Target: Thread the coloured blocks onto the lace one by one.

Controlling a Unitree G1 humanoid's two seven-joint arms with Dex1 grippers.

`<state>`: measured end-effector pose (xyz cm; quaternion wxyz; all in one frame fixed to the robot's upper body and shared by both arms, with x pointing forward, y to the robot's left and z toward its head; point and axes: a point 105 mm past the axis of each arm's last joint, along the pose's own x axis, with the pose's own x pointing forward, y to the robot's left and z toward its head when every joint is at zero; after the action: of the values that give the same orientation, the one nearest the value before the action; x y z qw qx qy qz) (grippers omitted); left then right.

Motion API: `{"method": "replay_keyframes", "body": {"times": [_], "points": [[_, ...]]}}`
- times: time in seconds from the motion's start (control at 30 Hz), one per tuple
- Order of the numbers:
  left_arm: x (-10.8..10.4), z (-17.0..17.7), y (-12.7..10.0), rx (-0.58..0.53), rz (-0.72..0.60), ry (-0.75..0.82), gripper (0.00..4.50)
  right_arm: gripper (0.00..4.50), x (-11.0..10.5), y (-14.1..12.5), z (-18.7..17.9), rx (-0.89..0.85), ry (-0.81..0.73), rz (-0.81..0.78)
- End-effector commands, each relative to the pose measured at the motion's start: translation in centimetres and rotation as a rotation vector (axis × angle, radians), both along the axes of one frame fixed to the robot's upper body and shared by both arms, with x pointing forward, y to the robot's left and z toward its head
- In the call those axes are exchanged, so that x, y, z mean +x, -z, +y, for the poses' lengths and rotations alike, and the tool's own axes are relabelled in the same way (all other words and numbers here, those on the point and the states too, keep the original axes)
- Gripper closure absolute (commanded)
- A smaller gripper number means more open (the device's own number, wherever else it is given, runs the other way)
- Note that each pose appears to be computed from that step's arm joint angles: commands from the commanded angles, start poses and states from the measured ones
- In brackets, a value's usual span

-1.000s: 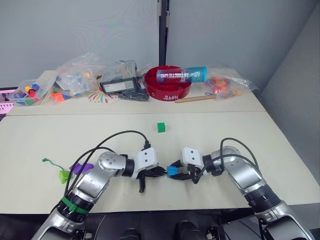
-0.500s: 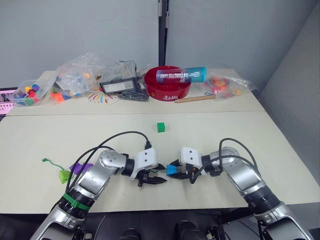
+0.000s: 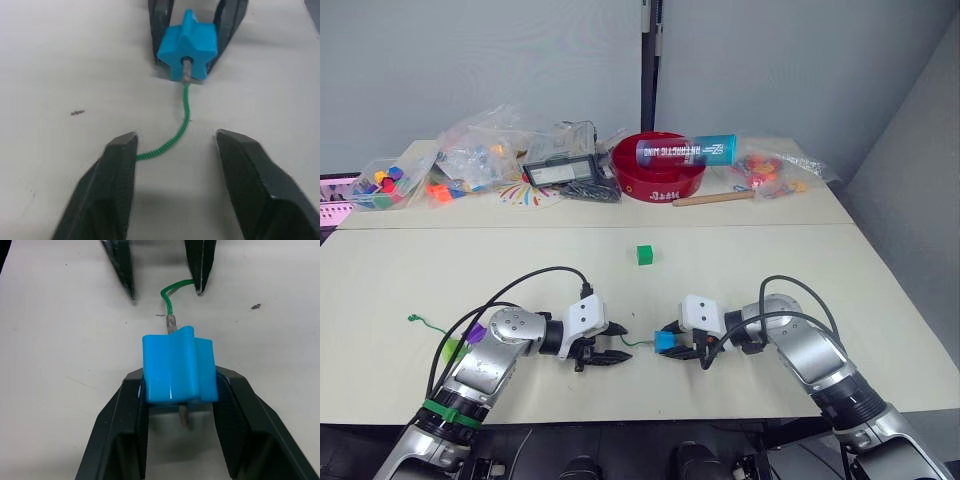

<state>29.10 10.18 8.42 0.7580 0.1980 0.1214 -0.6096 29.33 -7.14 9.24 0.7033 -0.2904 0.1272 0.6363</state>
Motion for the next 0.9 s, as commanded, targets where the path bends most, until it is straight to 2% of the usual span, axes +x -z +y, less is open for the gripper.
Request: {"method": "replay_keyframes", "body": {"times": [0.03, 0.1, 0.17, 0.47, 0.73, 0.9], "points": [[0.0, -0.5, -0.3, -0.017, -0.01, 0.023, 3.38, 3.18, -0.6, 0.1, 0.0, -0.01, -0.017, 0.009], [-0.2, -0.6, -0.4, -0.022, -0.01, 0.035, 4.15, 3.18, -0.6, 0.1, 0.0, -0.011, -0.014, 0.009], [-0.3, -0.7, -0.6, -0.025, -0.013, 0.043, 4.48, 3.18, -0.6, 0.1, -0.1, -0.011, -0.011, 0.008], [-0.2, -2.5, -2.0, -0.033, -0.066, 0.084, 4.48, 3.18, -0.6, 0.1, 0.1, -0.009, -0.011, 0.007], [-0.6, -4.8, -1.7, -0.008, -0.067, 0.157, 4.48, 3.18, -0.4, 0.1, 0.4, -0.01, -0.014, 0.002], [0.2, -3.9, -1.0, 0.053, -0.062, 0.099, 4.48, 3.18, -0.3, 0.0, 0.5, -0.011, -0.016, -0.002]]}}
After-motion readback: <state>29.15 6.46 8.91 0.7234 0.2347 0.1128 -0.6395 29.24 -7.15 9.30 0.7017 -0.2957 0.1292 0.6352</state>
